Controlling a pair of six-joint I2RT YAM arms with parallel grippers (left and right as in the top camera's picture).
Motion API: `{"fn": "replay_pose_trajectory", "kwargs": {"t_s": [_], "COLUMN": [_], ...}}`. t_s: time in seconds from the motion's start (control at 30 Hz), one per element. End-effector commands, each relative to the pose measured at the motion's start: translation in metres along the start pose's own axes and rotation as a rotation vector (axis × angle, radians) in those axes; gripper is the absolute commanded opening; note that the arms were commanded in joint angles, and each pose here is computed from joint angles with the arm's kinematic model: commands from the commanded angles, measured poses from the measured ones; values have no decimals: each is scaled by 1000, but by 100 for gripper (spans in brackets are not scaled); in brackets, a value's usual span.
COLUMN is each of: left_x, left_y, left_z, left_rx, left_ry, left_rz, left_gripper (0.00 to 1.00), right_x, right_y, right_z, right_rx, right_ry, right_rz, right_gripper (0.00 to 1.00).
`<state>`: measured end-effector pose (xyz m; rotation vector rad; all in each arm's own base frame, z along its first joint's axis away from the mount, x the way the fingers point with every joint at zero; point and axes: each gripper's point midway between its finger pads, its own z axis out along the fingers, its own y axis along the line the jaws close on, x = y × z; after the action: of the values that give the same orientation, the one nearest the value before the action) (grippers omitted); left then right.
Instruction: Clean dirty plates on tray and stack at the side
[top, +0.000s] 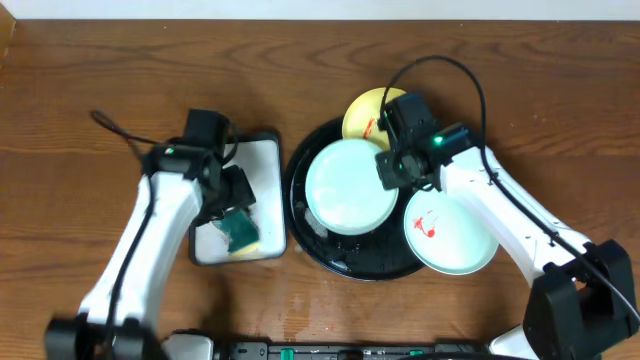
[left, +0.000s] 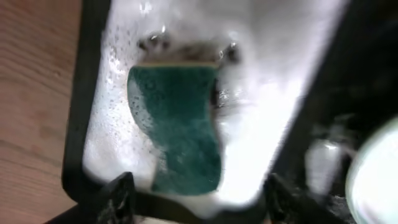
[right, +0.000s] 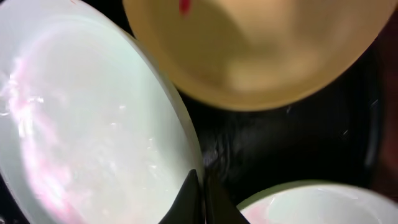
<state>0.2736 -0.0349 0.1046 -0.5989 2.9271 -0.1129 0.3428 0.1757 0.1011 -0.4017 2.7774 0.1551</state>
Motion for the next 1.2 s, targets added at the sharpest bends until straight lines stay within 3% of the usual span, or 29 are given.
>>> {"fn": "replay_pose_trajectory", "kwargs": {"t_s": [0.0, 0.17, 0.43, 0.63, 0.8, 1.17], "left_x": [-9, -4, 16, 33, 39, 38], "left_y": [-7, -6, 4, 17, 21, 22], "left_z": [-45, -93, -144, -148, -143, -143], "left_rx": [92, 179, 268, 243, 224, 217], "left_ry": [-132, -290, -453, -448, -417, -421], "left_rz": [10, 16, 22, 16, 14, 12], "left_gripper": [70, 72, 73, 73, 73, 73], "right_x": [-30, -59, -88, -99, -113, -113], "right_y": [6, 45, 118, 167, 172, 186], "right_z": [-18, -32, -47, -48, -72, -96], "right_rx": [2, -34, 69, 108, 270, 398], "right_ry": [-89, -225, -475, -600, -713, -793], "right_rz": [-36, -117, -339, -587, -641, -671], "right_gripper": [1, 1, 1, 1, 1, 1]}}
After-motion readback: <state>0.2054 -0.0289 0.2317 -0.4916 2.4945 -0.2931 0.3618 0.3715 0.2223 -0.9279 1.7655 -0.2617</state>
